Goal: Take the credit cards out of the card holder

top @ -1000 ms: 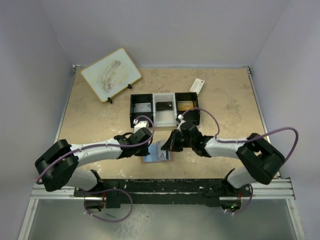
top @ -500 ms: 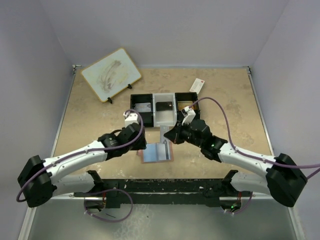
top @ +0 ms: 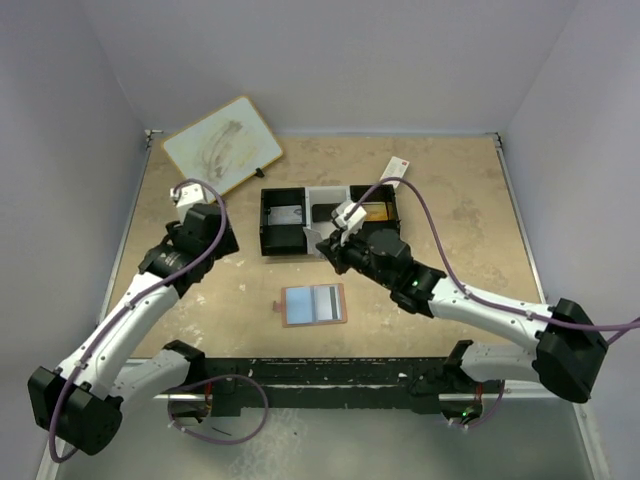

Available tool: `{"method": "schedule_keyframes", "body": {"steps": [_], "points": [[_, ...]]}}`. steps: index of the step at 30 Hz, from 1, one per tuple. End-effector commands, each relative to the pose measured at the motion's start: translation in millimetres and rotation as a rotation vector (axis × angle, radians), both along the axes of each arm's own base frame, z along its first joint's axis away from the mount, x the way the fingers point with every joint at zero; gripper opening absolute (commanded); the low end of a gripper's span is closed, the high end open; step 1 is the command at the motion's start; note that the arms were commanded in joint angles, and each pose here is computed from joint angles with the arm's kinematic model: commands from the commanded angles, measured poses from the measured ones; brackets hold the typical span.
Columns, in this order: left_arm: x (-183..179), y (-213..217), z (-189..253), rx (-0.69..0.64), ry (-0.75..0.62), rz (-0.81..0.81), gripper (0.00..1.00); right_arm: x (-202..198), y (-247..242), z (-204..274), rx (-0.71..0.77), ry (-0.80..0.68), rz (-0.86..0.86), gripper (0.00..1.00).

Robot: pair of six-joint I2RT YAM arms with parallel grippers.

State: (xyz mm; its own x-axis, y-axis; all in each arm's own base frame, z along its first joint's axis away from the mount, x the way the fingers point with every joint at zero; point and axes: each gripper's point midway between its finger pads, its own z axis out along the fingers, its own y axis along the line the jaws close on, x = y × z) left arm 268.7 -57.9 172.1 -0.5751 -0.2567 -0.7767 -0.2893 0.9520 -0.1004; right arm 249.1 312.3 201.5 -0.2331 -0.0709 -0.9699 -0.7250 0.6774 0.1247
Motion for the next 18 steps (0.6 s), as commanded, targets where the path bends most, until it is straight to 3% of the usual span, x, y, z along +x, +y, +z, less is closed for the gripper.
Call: {"method": "schedule_keyframes", "body": {"steps": [1,5,9,13,18], "points": [[3.1,50.0,30.6,0.096,-0.086,0.131,0.73,22.5,11.7,42.6,-0.074,-0.244,0.021,0.00],[-2.1,75.9,24.7,0.109,-0.117,0.247,0.73,33.9,31.2,37.1,-0.153,-0.249,0.071,0.00],[-0.9,73.5,17.4,0.097,-0.103,0.243,0.73,62.2,45.1,38.8,-0.211,-0.254,0.068,0.00],[1.9,73.9,10.4,0.114,-0.068,0.250,0.73,94.3,66.9,16.9,-0.227,-0.100,0.130,0.00],[-0.5,77.9,18.4,0.114,-0.105,0.268,0.73,124.3,91.3,-5.3,-0.291,-0.118,0.141,0.00]]}}
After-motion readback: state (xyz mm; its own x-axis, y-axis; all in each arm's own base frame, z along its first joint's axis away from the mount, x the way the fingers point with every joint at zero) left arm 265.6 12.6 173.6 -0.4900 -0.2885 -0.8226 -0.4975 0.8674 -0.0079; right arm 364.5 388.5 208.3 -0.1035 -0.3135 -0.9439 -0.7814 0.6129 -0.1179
